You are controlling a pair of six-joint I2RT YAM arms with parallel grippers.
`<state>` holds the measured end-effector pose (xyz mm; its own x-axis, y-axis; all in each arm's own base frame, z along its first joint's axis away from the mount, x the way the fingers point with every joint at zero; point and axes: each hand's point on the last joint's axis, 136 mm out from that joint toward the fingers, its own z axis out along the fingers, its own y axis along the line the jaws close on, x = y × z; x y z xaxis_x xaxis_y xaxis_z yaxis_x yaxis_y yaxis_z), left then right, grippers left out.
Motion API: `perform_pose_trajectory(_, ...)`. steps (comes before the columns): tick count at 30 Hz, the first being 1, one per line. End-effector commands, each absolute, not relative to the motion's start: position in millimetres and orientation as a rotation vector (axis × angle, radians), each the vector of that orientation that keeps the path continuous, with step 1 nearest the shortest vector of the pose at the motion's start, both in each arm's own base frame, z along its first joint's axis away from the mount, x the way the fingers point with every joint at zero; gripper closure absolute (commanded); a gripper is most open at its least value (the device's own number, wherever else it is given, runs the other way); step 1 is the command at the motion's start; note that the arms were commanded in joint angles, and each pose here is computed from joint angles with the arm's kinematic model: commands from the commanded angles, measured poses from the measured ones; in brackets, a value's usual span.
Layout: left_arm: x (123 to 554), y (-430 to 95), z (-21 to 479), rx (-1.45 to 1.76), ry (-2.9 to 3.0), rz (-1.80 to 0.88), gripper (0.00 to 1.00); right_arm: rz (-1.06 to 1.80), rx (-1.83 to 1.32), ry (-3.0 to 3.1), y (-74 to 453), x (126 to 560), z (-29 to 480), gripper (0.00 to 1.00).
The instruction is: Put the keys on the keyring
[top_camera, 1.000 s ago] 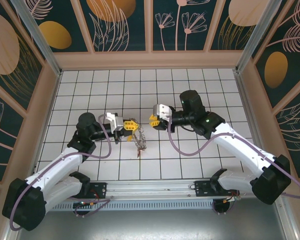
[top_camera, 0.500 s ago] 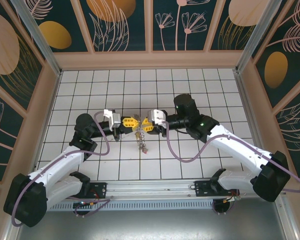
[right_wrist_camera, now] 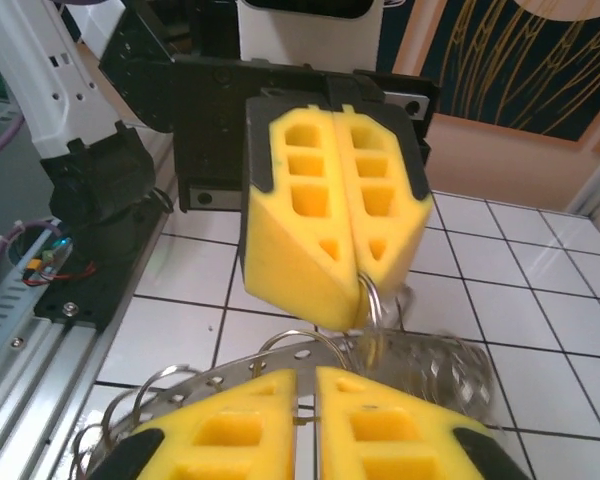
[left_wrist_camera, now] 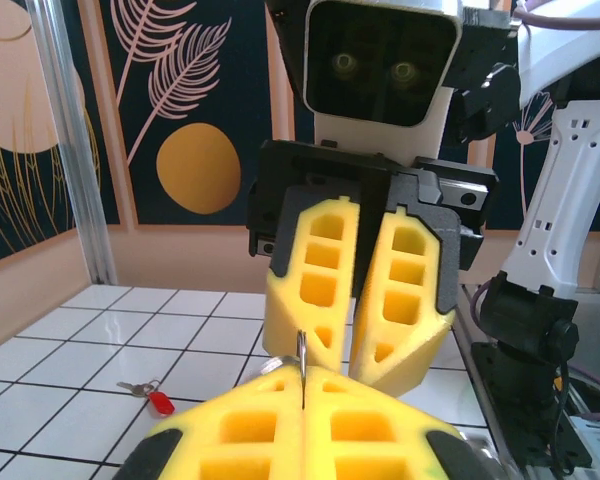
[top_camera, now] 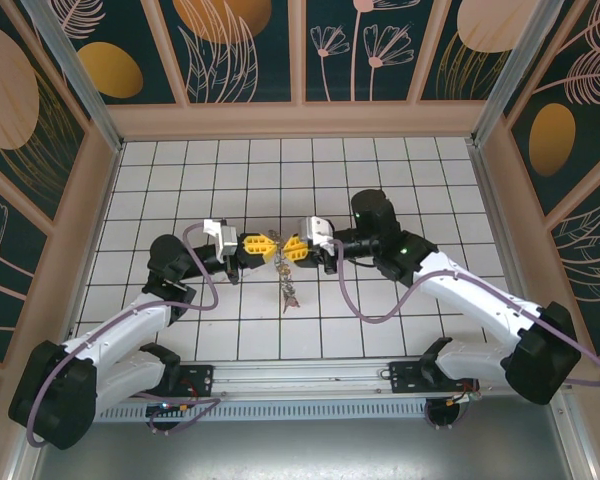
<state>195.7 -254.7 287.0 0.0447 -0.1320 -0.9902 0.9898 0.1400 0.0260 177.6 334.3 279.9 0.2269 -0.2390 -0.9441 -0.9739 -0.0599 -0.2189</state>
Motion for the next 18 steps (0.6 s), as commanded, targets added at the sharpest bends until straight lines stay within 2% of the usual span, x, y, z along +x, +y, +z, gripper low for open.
perform_pose_trajectory(1, 188, -252, 308, 1.020, 1.043, -1.132, 1.00, 0.943, -1.443, 1.133, 323, 177, 301, 0.81)
perform_pose_trajectory(8, 189, -255, 308, 1.034, 1.042, -1.140, 1.00, 0.919, -1.408, 1.150, 320, 186, 301, 0.73)
perform_pose_trajectory(11, 190, -256, 309, 1.039, 1.038, -1.143, 1.00, 0.922, -1.418, 1.148, 324, 188, 300, 0.72)
perform_pose_trajectory(18, 191, -259, 310, 1.045, 1.038, -1.150, 1.00, 0.921, -1.466, 1.155, 338, 187, 297, 0.79)
